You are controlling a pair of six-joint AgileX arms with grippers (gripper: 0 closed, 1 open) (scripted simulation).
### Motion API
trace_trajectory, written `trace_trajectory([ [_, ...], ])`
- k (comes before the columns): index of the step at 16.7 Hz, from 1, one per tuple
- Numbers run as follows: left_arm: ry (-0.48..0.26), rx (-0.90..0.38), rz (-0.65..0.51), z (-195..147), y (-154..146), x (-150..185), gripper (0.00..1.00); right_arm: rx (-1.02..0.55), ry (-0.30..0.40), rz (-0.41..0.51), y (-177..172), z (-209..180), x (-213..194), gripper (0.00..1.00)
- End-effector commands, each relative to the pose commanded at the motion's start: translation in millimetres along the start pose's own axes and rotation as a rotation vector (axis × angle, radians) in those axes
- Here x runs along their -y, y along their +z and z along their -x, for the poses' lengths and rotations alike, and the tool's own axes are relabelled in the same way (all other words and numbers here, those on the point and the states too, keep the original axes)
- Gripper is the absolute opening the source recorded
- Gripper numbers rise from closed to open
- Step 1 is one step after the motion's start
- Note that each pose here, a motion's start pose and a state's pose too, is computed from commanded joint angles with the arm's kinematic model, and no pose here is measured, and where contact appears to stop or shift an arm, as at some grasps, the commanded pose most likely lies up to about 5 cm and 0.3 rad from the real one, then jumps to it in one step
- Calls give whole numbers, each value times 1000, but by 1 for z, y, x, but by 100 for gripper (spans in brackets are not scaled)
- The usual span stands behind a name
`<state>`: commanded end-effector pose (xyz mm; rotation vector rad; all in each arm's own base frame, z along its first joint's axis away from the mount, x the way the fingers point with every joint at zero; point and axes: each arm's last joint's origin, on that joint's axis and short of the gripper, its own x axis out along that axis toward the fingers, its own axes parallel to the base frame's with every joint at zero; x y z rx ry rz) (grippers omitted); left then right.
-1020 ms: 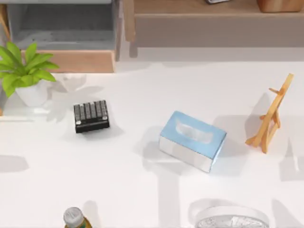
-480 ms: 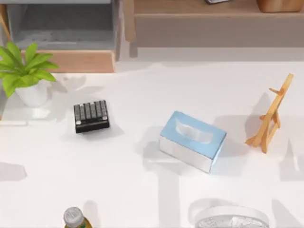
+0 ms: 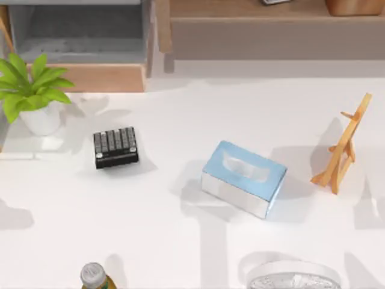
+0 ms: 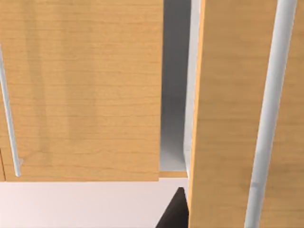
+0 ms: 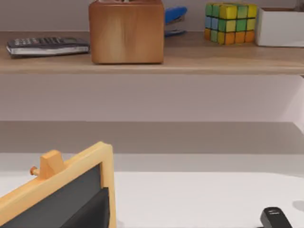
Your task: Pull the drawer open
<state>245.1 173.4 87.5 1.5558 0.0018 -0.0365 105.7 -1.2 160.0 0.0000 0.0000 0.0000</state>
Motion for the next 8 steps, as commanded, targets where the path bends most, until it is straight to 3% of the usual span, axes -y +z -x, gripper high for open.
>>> trace_trajectory([
  [2,0,0,0,0,0,0,98,0,0,0,0,0,0,100],
  [8,0,0,0,0,0,0,100,0,0,0,0,0,0,100],
])
